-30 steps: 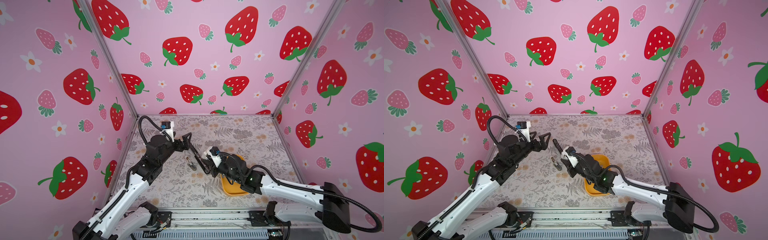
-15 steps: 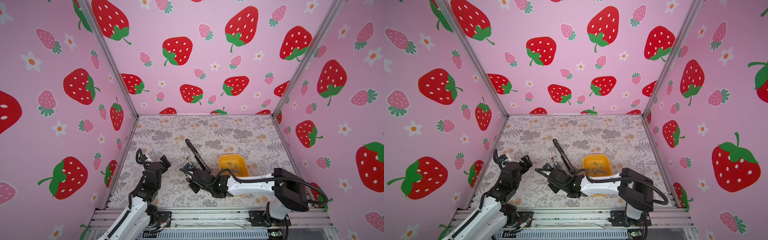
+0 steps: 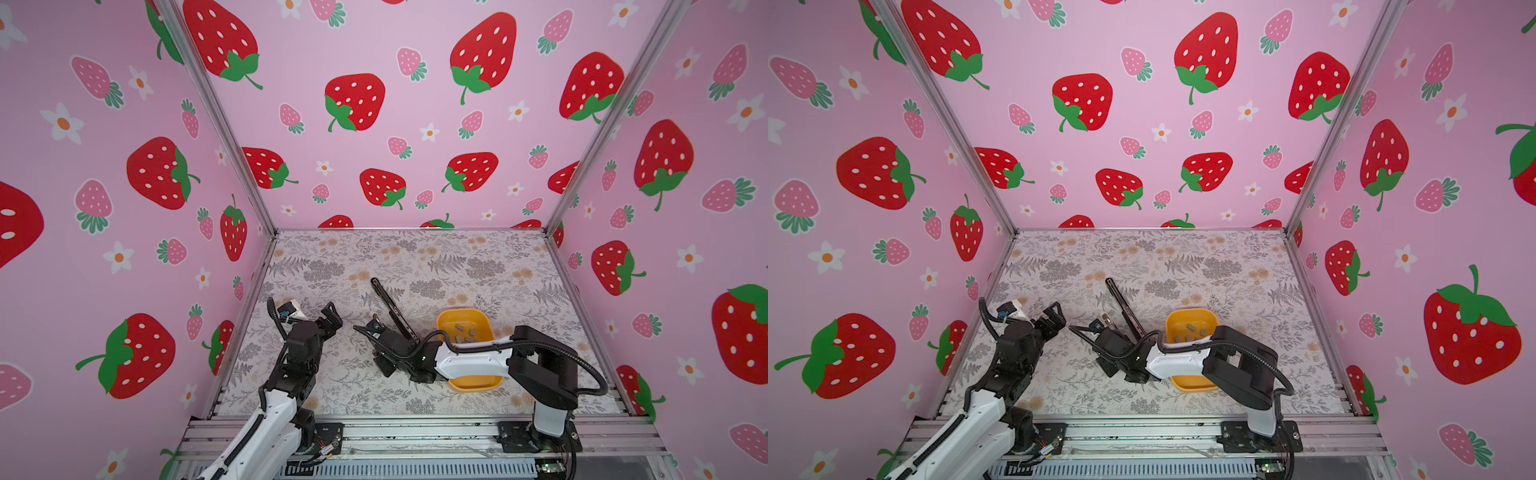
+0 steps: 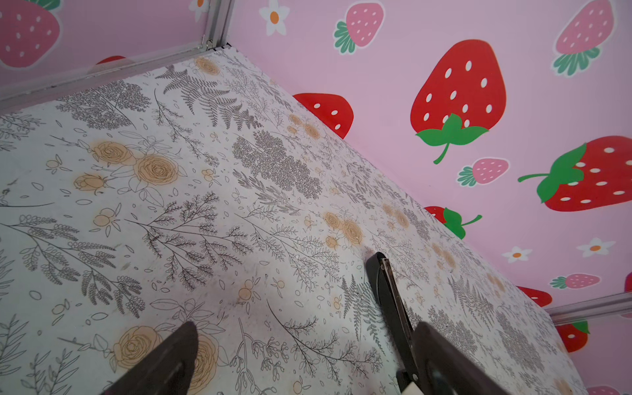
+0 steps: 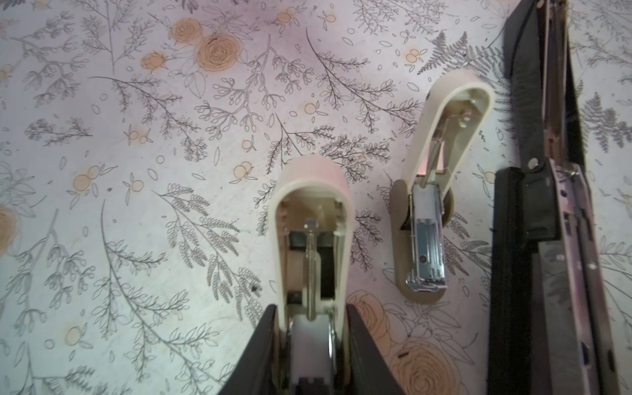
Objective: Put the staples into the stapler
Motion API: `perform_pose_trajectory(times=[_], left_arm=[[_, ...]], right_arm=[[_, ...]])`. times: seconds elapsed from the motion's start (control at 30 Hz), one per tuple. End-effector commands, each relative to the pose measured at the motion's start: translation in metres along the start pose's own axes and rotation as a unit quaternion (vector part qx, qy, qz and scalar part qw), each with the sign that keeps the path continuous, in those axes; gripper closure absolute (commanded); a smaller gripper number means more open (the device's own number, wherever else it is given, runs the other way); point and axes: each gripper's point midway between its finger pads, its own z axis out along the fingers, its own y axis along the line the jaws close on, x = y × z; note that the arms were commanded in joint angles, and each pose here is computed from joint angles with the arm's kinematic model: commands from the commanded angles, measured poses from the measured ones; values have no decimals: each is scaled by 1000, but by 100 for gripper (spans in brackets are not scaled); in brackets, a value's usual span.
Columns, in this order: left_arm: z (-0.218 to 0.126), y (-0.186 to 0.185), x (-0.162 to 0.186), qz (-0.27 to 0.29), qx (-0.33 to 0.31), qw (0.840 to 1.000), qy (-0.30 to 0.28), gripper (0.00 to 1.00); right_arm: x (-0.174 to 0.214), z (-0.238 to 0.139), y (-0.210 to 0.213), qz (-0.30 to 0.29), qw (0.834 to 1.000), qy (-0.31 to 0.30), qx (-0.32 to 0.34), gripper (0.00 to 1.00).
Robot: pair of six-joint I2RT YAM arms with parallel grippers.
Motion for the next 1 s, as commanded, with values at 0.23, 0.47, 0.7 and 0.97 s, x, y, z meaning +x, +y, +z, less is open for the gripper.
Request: perform_pose_trajectory(times=[0.23, 0.47, 0.7, 0.97], left_arm=[[0, -7, -5, 7, 20, 1000, -12, 1], [-1, -7, -6, 8, 22, 1000, -14, 1], [-7, -11, -7, 3, 44, 999, -24, 1], [-18, -8, -13, -5, 60, 997, -54, 1]], right_arm=[[-3, 26, 8, -3, 1000, 0, -5, 90], [5, 20, 5, 19, 1000, 1, 0, 90], [21, 17, 6, 23, 1000, 4, -15, 82], [18, 6, 8, 12, 1000, -9, -19, 61]])
